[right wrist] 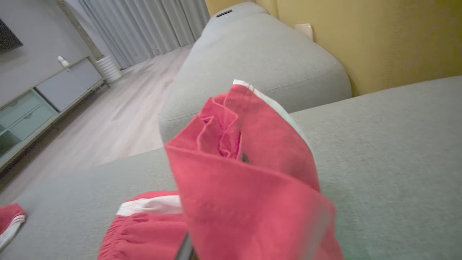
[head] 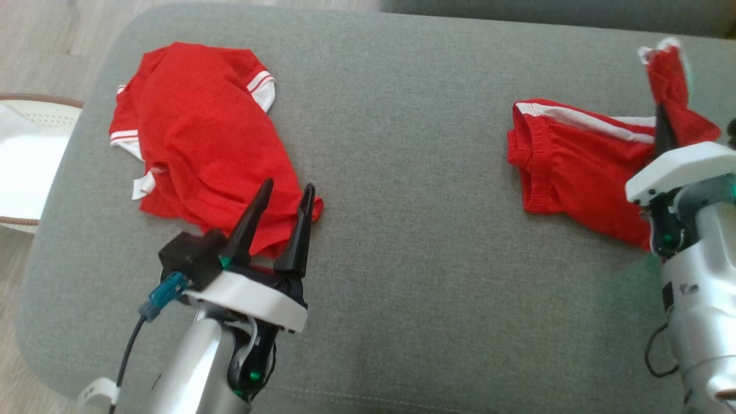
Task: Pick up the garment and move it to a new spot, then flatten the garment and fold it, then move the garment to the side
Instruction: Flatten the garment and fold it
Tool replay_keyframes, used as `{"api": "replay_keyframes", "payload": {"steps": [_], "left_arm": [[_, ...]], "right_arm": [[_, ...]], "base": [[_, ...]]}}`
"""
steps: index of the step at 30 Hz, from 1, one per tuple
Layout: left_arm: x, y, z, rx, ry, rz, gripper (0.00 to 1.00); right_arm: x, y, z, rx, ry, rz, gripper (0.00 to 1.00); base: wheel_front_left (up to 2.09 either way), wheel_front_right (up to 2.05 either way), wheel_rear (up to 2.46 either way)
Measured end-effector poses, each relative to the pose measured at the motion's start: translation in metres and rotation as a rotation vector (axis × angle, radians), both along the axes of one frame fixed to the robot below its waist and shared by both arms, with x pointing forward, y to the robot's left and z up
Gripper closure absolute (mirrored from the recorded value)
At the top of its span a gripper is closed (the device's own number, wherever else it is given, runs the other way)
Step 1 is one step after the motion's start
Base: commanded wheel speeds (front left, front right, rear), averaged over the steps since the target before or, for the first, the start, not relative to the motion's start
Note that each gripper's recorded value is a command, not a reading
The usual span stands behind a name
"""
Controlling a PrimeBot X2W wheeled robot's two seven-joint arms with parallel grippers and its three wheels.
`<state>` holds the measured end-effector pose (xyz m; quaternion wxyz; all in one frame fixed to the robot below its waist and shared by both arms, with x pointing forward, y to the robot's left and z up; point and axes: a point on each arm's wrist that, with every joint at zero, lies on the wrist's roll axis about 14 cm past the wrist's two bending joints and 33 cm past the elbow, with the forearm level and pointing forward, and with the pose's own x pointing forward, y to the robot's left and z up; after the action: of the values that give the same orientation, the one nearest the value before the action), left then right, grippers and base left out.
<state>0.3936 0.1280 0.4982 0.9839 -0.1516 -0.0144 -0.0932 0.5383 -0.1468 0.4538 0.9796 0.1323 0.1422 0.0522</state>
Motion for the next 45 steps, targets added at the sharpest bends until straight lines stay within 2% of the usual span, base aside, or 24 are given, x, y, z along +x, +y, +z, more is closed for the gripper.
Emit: {"api": "replay_keyframes", "payload": {"steps": [6, 16, 27, 28, 29, 34, 35, 45], "left_arm": [[-0.01, 0.009, -0.003, -0.001, 0.011, 0.032, 0.0], [-0.014, 0.016, -0.003, 0.0, 0.014, 0.051, 0.0], [-0.017, 0.022, -0.009, 0.005, 0.031, 0.069, 0.0], [-0.017, 0.022, -0.009, 0.005, 0.033, 0.07, 0.0], [-0.017, 0.022, -0.01, 0.005, 0.034, 0.071, 0.0], [-0.018, 0.022, -0.009, 0.005, 0.032, 0.07, 0.0], [-0.018, 0.021, -0.008, 0.004, 0.029, 0.067, 0.0], [-0.015, 0.011, -0.001, -0.003, 0.007, 0.037, 0.0]], "right_arm": [[-0.007, 0.021, 0.016, 0.033, -0.063, 0.076, 1.0], [-0.022, 0.054, 0.01, 0.031, -0.059, 0.209, 1.0], [-0.038, 0.086, -0.021, 0.0, 0.021, 0.326, 1.0], [-0.039, 0.087, -0.023, 0.009, 0.033, 0.325, 0.68], [-0.041, 0.089, -0.025, 0.003, 0.038, 0.333, 0.0], [-0.053, 0.107, -0.031, -0.006, 0.059, 0.401, 0.0], [-0.061, 0.115, -0.035, -0.016, 0.083, 0.437, 0.0], [-0.105, 0.14, -0.059, 0.006, 0.27, 0.527, 0.0]], "base": [[0.0, 0.0, 0.0], [0.0, 0.0, 0.0], [0.0, 0.0, 0.0], [0.0, 0.0, 0.0], [0.0, 0.0, 0.0], [0.0, 0.0, 0.0], [0.0, 0.0, 0.0], [0.0, 0.0, 0.0]]}}
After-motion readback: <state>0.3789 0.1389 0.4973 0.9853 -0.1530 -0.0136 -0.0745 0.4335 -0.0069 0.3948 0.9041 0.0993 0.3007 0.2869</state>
